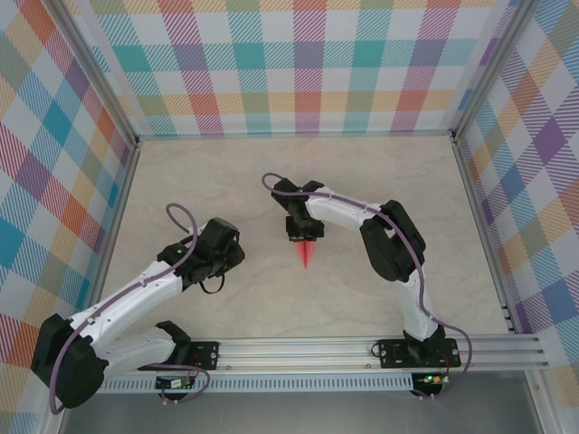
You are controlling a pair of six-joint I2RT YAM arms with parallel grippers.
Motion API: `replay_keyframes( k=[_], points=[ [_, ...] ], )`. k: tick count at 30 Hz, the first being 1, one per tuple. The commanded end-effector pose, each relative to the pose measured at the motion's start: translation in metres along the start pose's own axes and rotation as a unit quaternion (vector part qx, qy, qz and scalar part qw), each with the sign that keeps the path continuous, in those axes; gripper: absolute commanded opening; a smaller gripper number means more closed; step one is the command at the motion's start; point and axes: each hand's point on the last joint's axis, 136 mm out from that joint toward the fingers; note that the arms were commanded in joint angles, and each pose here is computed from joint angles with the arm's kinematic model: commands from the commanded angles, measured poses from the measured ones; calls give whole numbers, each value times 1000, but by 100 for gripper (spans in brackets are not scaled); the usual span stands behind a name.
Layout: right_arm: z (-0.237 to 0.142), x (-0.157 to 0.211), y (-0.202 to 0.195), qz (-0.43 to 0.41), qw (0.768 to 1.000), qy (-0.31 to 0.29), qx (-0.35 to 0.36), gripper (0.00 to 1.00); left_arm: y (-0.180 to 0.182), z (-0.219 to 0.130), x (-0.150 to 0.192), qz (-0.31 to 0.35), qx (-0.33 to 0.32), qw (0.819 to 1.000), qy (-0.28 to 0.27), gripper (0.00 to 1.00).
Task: Fold a paper plane with a square sheet of paper (pick it up from the middle)
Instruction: Move a paper plane to the center of the table, then reset both arms
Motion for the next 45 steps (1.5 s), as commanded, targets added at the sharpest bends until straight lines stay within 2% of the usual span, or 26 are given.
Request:
replay_keyframes(
  k=[1, 12, 16, 23, 26, 28, 31, 33, 34, 35, 36, 37, 39, 42, 45],
  points=[
    [5, 6, 0, 7, 1000, 25, 6, 18, 11, -1, -7, -16, -5, 1000, -15, 39],
    [45, 34, -5, 15, 996, 82, 21, 31, 15, 4, -7, -20, -9, 1000, -7, 41],
    [45, 36, -5, 12, 995, 93, 25, 36, 14, 5, -6, -18, -5, 1000, -4, 42],
    [-30, 3, -3, -5, 1000, -1, -6, 51, 11, -2, -18, 9, -13, 999, -28, 44],
    [-69, -6, -8, -5, 999, -43, -12, 65, 10, -7, -26, 25, -21, 998, -47, 46],
    [-93, -8, -14, -5, 997, -70, -14, 70, 9, -11, -34, 39, -27, 997, -63, 46],
    [-130, -8, -39, 2, 992, -122, 17, 80, 6, -18, -48, 61, -33, 993, -96, 48],
    [-158, -8, -67, 16, 983, -171, 60, 91, 6, -23, -61, 75, -39, 989, -121, 58],
    [-173, -7, -88, 32, 975, -202, 91, 97, 6, -25, -69, 83, -45, 986, -139, 65],
    [-186, -4, -110, 52, 964, -231, 119, 100, 10, -27, -78, 89, -60, 981, -160, 79],
    [-193, -1, -131, 71, 955, -250, 144, 100, 15, -30, -89, 86, -77, 976, -182, 93],
    [-199, 3, -154, 92, 943, -271, 168, 100, 18, -32, -101, 86, -93, 970, -208, 99],
    [-196, 9, -193, 114, 929, -298, 190, 100, 30, -38, -122, 86, -135, 954, -252, 100],
    [-174, 11, -227, 62, 916, -323, 230, 100, 44, -33, -151, 98, -177, 935, -293, 100],
    [-138, 16, -259, 58, 916, -316, 240, 100, 57, -25, -173, 100, -194, 920, -325, 100]
  ],
)
Point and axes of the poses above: each hand's point on the last joint's axis, 136 mm out from that joint toward the fingers, its own z axis out along the fingers, its own y axis along the line the jaws close on, x = y × z, and after that the axes turned 13 degrees about -z, right-handed
